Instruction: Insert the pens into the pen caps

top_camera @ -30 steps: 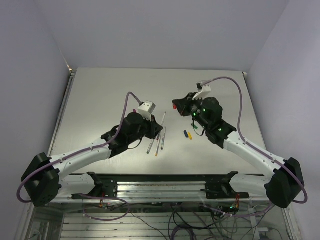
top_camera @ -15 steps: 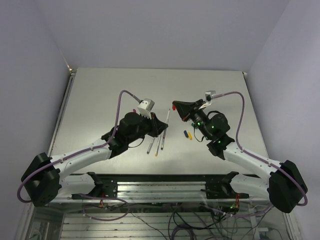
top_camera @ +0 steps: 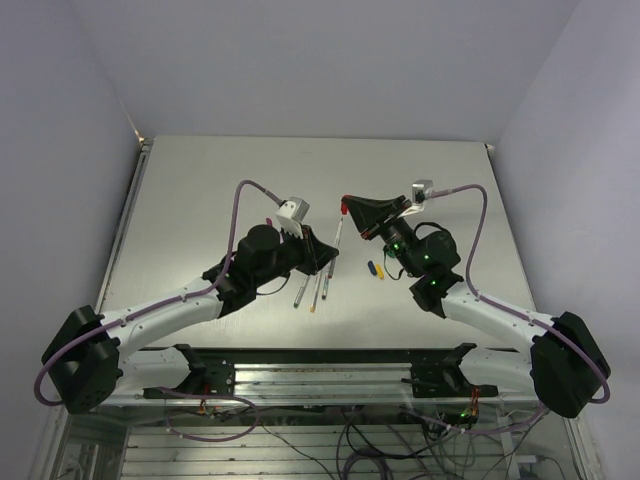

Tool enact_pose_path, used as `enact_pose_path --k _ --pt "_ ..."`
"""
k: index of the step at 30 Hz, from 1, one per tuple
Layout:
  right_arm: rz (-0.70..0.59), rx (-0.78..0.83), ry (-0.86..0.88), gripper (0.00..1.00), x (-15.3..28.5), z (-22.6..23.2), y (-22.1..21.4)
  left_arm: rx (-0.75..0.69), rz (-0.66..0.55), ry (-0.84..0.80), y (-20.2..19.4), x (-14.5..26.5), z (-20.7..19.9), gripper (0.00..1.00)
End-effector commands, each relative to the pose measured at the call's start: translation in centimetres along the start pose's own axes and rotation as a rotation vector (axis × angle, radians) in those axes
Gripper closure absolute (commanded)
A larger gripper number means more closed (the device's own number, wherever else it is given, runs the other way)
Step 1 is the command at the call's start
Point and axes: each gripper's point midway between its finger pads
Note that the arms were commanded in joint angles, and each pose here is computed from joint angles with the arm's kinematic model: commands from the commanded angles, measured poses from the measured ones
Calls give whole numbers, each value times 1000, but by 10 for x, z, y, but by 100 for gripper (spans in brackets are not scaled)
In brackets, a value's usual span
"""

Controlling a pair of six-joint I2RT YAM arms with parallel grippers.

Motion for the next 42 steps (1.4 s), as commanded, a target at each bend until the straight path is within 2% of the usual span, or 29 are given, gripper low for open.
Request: enact_pose_path --k 1,42 --pt "-42 6 33 100 -1 8 8 4 -55 -64 14 6 -14 93" --pt "8 -64 -5 100 5 -2 -15 -19 -98 -58 24 14 -15 93"
Point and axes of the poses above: each gripper's point midway between its finger pads, its own x axis back along the fingers, its own z axis along the line the jaws close on, y = z × x, and after that the axes turned 11 degrees about -x, right-handed
